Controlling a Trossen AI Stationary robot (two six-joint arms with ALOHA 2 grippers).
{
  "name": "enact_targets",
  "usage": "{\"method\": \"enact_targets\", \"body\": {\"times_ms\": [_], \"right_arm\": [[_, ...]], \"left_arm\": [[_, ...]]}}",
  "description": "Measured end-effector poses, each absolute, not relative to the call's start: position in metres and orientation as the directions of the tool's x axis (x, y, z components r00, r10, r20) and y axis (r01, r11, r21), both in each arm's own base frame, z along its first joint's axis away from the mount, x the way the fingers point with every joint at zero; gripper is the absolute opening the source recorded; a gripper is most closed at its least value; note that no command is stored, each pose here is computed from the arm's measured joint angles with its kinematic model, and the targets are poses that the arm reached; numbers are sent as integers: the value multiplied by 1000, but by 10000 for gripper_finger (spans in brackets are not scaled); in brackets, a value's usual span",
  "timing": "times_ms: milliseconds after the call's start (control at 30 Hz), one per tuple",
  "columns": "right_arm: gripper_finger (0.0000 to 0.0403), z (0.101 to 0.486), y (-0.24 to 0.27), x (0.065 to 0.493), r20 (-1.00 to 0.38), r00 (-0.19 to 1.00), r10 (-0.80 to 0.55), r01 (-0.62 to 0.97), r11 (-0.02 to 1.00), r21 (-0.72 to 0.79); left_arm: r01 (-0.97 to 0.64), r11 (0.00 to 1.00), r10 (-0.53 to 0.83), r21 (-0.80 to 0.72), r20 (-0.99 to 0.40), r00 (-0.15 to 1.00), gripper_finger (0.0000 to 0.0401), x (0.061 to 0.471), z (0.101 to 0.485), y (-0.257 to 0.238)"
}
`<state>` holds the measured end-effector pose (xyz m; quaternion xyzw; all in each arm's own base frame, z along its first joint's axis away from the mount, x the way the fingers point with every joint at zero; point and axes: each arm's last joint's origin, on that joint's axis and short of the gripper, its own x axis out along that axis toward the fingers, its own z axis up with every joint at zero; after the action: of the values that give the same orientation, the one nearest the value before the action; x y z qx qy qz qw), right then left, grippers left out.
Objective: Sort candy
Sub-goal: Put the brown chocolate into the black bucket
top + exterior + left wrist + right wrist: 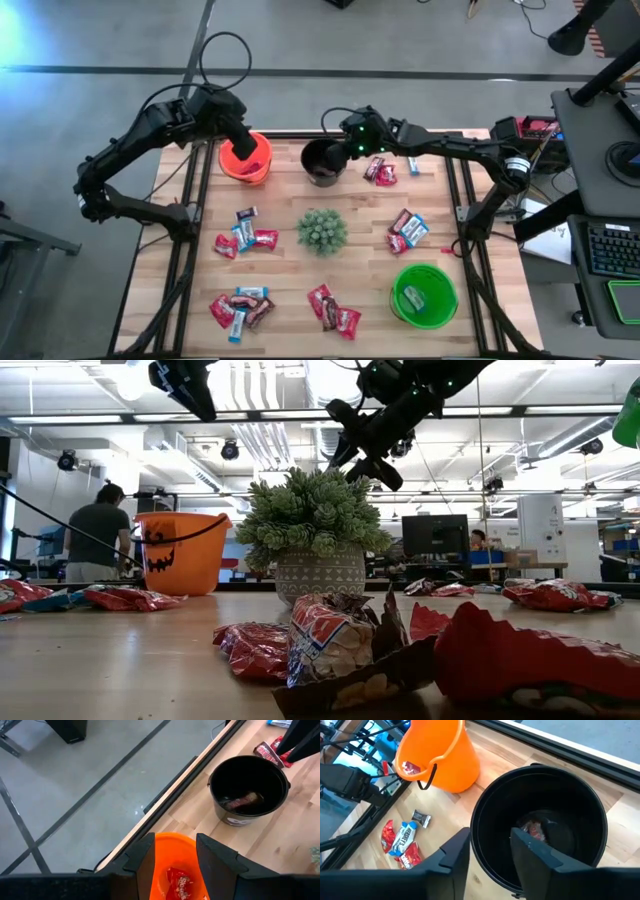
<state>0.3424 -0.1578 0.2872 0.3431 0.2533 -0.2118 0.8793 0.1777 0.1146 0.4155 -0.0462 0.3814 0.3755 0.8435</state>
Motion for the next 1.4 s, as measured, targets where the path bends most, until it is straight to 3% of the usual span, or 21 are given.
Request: {"method": "enact_targets", "body": {"times_ms": [167, 500, 800, 1133, 1400], "right_arm": [[147, 290, -158, 341, -584, 786, -202, 541, 682, 493], [148, 300, -152, 327, -621, 760, -191, 533, 730, 428], [148, 315, -150, 301, -665, 721, -197, 551, 745, 376], [148, 340, -147, 265, -677, 694, -247, 583, 743, 327], [148, 372, -130, 235, -600, 748, -283, 577, 723, 379]], "left_arm": [[-661, 725, 583, 191, -682, 442, 135, 178, 415, 114], [-624, 770, 471, 129, -776, 421, 192, 166, 421, 104], [-495, 868, 214, -38, -871, 442, 191, 166, 408, 89], [-390, 919, 99, -55, -926, 365, 191, 181, 373, 70], [-291, 955, 27, -54, -964, 266, 191, 190, 334, 51]]}}
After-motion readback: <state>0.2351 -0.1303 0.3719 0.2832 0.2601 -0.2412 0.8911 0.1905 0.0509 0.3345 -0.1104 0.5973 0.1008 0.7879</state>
